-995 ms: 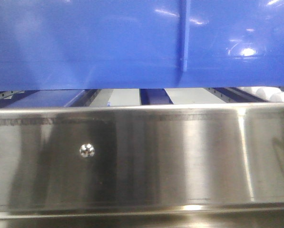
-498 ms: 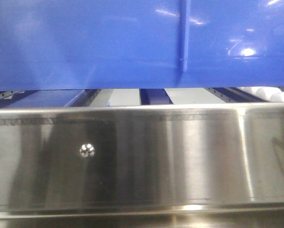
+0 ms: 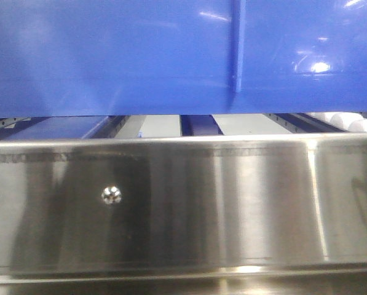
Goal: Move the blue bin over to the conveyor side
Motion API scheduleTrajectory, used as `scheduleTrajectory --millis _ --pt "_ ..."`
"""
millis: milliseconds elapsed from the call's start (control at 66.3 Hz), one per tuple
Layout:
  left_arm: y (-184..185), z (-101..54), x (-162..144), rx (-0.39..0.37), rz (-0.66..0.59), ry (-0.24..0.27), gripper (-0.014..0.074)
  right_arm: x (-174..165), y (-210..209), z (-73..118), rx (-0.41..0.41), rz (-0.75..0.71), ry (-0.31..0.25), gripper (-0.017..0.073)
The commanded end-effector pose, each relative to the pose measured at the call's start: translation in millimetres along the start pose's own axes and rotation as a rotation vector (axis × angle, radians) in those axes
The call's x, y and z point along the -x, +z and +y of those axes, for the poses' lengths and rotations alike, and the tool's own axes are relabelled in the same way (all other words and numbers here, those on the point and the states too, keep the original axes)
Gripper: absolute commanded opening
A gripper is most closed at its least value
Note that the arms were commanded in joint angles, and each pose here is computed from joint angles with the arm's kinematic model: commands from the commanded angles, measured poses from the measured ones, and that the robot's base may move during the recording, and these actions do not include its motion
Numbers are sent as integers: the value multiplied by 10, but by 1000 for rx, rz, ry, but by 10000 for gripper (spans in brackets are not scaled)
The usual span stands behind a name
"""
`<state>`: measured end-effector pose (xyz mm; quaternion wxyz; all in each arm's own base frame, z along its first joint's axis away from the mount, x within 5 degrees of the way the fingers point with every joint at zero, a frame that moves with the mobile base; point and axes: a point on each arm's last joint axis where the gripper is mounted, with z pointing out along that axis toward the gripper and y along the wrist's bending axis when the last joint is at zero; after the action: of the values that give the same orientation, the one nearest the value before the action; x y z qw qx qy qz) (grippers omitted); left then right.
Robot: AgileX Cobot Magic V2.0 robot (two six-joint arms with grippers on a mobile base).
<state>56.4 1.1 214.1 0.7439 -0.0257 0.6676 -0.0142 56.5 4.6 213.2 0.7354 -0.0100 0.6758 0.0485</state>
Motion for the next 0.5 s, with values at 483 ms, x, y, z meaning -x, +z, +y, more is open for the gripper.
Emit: scheduleTrajectory --millis 483 --pt "-292 -31 1259 44 -106 172 86 1115 -293 76 32 -211 -6 227"
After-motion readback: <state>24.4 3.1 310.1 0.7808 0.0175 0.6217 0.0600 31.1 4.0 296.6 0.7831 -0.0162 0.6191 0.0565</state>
